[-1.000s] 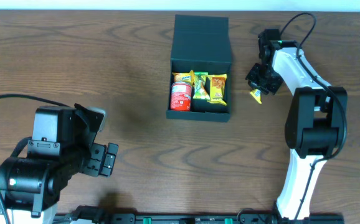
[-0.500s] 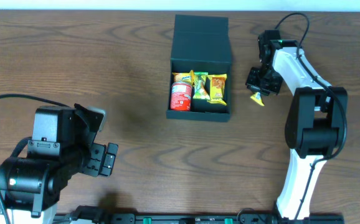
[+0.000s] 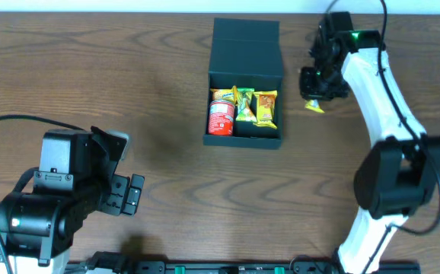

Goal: Pack container
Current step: 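Carry the yellow packet with the right gripper into the box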

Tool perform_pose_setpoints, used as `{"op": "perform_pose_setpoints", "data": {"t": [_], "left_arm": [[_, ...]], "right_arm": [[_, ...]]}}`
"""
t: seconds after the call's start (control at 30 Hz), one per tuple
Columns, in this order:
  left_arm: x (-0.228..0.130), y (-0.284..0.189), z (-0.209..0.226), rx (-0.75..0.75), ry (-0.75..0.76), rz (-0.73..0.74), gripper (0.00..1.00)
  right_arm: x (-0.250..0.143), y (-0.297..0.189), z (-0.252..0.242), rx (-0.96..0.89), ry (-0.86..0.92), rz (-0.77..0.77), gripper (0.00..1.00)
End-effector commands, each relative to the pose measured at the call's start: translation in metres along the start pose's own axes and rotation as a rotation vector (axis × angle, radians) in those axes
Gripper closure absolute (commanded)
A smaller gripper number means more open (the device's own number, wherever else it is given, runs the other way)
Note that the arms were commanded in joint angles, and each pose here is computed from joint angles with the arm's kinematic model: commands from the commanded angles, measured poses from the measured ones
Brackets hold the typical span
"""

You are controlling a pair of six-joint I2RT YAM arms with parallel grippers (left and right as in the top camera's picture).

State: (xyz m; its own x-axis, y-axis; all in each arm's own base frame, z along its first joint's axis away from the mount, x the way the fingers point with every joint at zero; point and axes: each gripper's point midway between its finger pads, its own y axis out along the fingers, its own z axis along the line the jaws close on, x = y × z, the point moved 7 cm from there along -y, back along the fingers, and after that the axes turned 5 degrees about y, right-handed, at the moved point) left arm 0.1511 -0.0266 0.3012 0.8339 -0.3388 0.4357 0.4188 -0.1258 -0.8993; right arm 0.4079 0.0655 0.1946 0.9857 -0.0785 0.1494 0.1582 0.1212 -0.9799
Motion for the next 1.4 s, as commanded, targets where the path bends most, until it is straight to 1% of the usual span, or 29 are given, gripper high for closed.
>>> {"op": "perform_pose_setpoints", "data": {"t": [0.0,0.1,0.23,0.4,0.47,0.53,0.57,0.6,0.7,0.77,0.8,0.83,0.87,0.93,1.0,1.1,1.13,1.2,1.23,1.3,1.37], "left_arm": [[-0.001,0.000,0.001,0.004,-0.007,0.002,0.04],[-0.001,0.000,0.000,-0.003,-0.007,0.001,0.05],[-0.002,0.000,0.000,-0.005,-0.008,0.009,0.05],[-0.003,0.000,-0.001,-0.006,-0.008,0.014,0.05],[-0.003,0.000,-0.001,-0.006,-0.007,0.013,0.05],[-0.003,0.000,0.000,-0.005,-0.007,0.012,0.05],[-0.003,0.000,0.000,-0.005,-0.007,0.012,0.05],[-0.003,0.000,0.000,-0.005,-0.007,0.012,0.05],[-0.002,0.000,0.000,-0.004,-0.007,0.011,0.05],[-0.002,0.000,0.000,-0.004,-0.007,0.009,0.05],[-0.002,0.000,0.000,-0.004,-0.007,0.009,0.05],[-0.002,0.000,0.000,-0.004,-0.007,0.008,0.05],[-0.002,0.000,0.000,-0.004,-0.007,0.008,0.05],[-0.002,0.000,0.000,-0.004,-0.007,0.008,0.05],[-0.002,0.000,0.000,-0.004,-0.007,0.006,0.05],[-0.001,0.001,0.000,-0.002,-0.007,0.001,0.05],[0.000,0.000,0.000,-0.002,-0.007,-0.002,0.05],[0.001,0.000,0.000,-0.001,-0.007,-0.006,0.05],[0.001,0.000,0.000,-0.001,-0.006,-0.009,0.05],[0.001,0.000,0.000,0.000,-0.006,-0.011,0.05],[0.001,0.000,0.000,-0.001,-0.007,-0.010,0.05]], "right_arm": [[-0.014,-0.020,0.044,0.112,-0.261,-0.017,0.86],[-0.030,-0.019,0.070,0.122,-0.467,0.008,0.85],[-0.041,-0.017,0.089,0.126,-0.733,0.014,0.82],[-0.035,-0.017,0.086,0.126,-0.841,-0.015,0.82],[-0.032,-0.017,0.084,0.124,-0.881,-0.027,0.80],[-0.032,-0.018,0.083,0.123,-0.974,-0.035,0.76],[-0.032,-0.018,0.083,0.122,-1.027,-0.039,0.76],[-0.031,-0.018,0.083,0.121,-1.072,-0.043,0.77],[-0.028,-0.018,0.084,0.116,-1.175,-0.071,0.91],[-0.025,-0.018,0.085,0.111,-1.193,-0.091,0.92],[-0.023,-0.018,0.086,0.109,-1.195,-0.103,0.91],[-0.022,-0.018,0.087,0.107,-1.202,-0.113,0.88],[-0.021,-0.018,0.087,0.106,-1.214,-0.119,0.81],[-0.019,-0.018,0.088,0.103,-1.219,-0.130,0.54],[-0.018,-0.018,0.088,0.103,-1.185,-0.137,0.42],[-0.017,-0.016,0.088,0.112,-1.044,-0.122,0.28],[-0.019,-0.013,0.088,0.120,-1.005,-0.106,0.25],[-0.026,-0.007,0.090,0.161,-1.017,-0.061,0.24],[-0.031,-0.001,0.091,0.182,-1.095,-0.025,0.23],[-0.034,0.010,0.091,0.175,-1.187,0.013,0.23],[-0.034,0.024,0.089,0.155,-1.217,0.057,0.23]]}}
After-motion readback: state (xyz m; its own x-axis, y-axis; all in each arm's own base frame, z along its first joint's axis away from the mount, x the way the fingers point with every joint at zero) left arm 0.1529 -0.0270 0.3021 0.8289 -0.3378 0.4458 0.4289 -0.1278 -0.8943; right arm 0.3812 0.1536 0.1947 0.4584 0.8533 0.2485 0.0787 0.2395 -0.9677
